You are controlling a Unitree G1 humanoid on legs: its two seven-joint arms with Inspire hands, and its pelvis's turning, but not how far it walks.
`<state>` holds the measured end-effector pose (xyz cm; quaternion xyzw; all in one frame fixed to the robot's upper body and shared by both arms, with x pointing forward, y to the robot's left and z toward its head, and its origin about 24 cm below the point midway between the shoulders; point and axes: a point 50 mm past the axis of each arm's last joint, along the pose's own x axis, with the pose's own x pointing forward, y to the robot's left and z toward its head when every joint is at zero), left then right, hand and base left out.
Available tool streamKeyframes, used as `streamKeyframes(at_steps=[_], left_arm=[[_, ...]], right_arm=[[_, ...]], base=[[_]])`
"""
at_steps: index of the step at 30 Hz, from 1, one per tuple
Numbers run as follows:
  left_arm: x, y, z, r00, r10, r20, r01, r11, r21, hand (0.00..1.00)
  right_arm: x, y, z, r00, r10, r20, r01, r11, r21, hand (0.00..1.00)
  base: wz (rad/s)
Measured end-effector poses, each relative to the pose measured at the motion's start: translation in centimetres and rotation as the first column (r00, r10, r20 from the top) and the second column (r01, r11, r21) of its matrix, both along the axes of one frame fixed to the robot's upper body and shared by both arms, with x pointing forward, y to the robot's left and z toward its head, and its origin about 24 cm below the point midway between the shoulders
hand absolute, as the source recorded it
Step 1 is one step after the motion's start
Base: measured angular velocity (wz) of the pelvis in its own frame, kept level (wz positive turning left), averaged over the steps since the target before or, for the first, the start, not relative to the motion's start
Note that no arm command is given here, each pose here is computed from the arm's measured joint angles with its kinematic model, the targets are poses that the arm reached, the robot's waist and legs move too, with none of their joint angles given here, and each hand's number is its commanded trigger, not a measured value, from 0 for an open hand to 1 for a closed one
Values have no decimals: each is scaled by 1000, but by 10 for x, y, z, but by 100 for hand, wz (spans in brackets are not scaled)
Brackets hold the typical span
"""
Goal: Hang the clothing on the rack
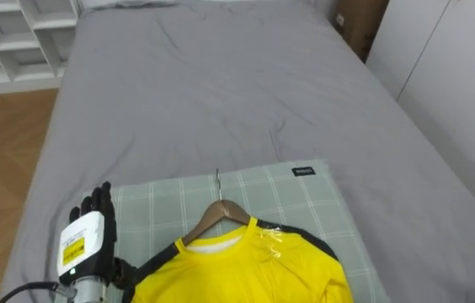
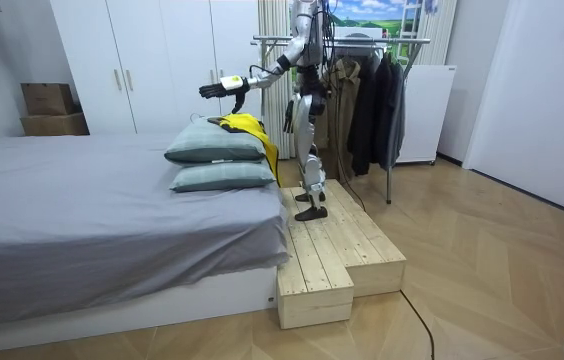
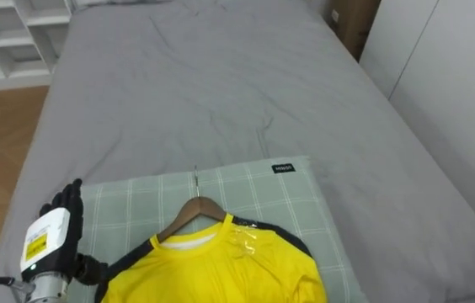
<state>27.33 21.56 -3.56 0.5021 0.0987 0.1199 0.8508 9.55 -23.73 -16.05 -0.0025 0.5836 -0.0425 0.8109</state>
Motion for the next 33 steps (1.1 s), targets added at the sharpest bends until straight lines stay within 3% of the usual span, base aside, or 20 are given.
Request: streamKeyframes(at_steps=[10,26,33], left_arm=[[6,-31,-4,990,-133,-36,134,991,6,0],[16,-36,0,986,-160,-55,160,987,8,0],[15,-48,-5,974,-208,-93,206,978,-24,0]], right_arm=[[19,11,2,994,103,22,-103,995,4,0],[27,17,3,988,153,30,-154,988,9,0],[34,18,5,988,153,30,-153,988,0,0]], base=[[1],[0],[-1]])
